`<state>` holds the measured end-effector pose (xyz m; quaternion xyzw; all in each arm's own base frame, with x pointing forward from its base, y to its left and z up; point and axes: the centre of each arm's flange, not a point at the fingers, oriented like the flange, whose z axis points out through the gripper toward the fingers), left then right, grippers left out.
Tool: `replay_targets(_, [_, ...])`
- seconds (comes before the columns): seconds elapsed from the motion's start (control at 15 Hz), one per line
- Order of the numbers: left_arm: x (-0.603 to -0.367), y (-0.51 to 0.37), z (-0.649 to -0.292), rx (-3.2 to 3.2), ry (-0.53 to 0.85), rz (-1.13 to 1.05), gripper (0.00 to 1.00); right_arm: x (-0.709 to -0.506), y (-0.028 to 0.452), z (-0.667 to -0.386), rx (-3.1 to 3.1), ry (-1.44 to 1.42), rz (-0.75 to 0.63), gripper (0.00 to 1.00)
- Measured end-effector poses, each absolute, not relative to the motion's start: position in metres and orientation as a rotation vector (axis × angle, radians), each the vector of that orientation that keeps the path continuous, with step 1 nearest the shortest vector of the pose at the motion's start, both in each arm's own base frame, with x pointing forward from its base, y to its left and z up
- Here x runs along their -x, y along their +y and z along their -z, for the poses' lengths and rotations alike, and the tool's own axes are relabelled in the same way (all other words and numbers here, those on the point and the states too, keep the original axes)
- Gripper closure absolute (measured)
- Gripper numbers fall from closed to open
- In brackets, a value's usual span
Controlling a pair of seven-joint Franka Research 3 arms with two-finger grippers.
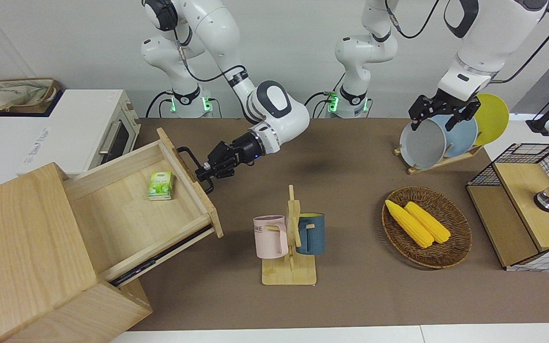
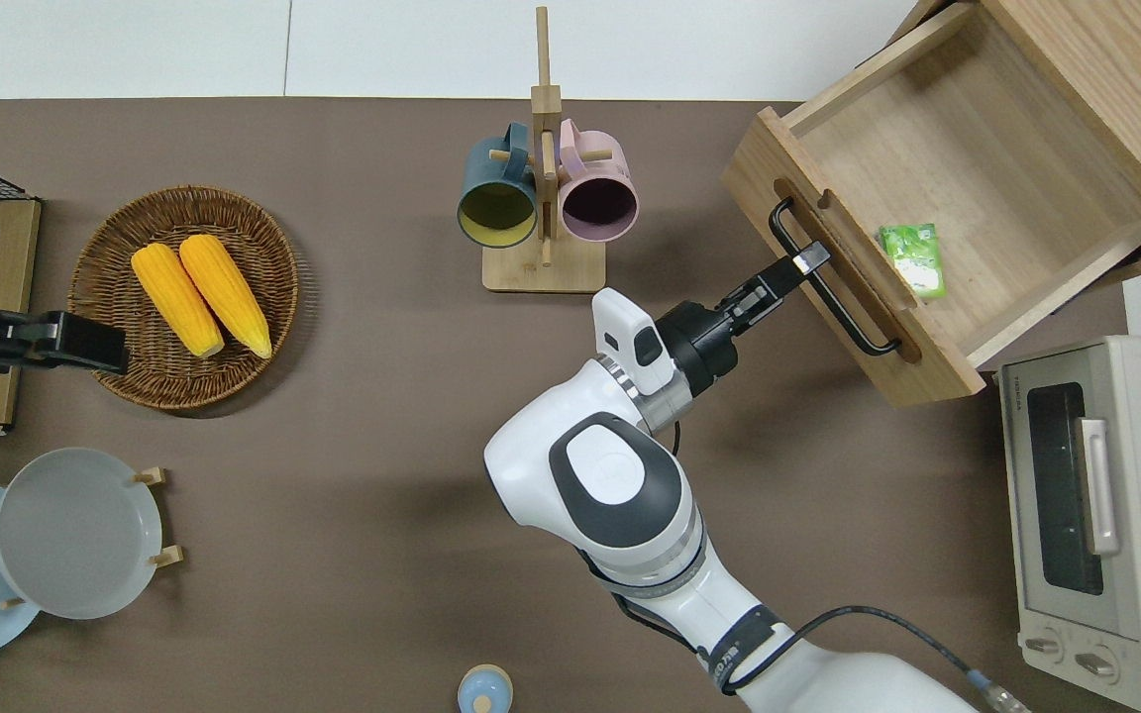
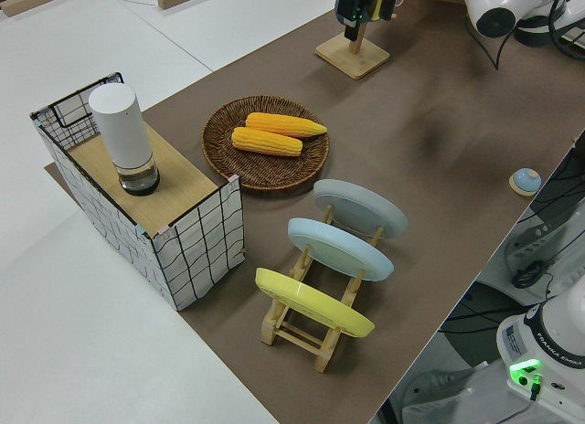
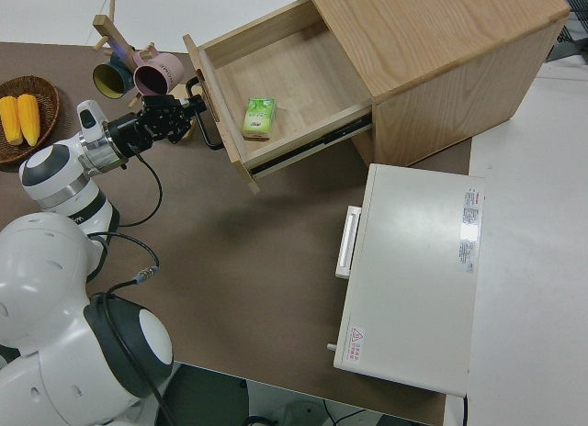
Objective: Slide drawer open with right arm
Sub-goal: 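Pull the handle toward the robot with the right gripper, sliding the drawer out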
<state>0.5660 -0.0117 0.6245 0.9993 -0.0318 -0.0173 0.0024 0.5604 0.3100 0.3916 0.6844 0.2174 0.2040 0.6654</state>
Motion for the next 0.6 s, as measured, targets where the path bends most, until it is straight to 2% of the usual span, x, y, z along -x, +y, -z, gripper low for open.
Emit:
replay_targets(0.2, [-0.5660,-0.0118,-0.6245,-3.135,-0.100,0.054,0.00,-0.5519,0.3206,-0.3912,-1.545,0.496,-0.460,0.82])
replay_targets(0.53, [-0.5660,-0.0118,-0.6245,-3.135,-0.100,0.054,0.00,-0.5509,0.3217,-0.3909,-1.541,0.501,-0.453,0.82])
replay_targets(0.6, [-0.5660,-0.0118,-0.6245,-3.135,-0.100,0.054,0.00,-0.5506,0.3221,-0.3909,-1.539,0.506,-0.448,0.76])
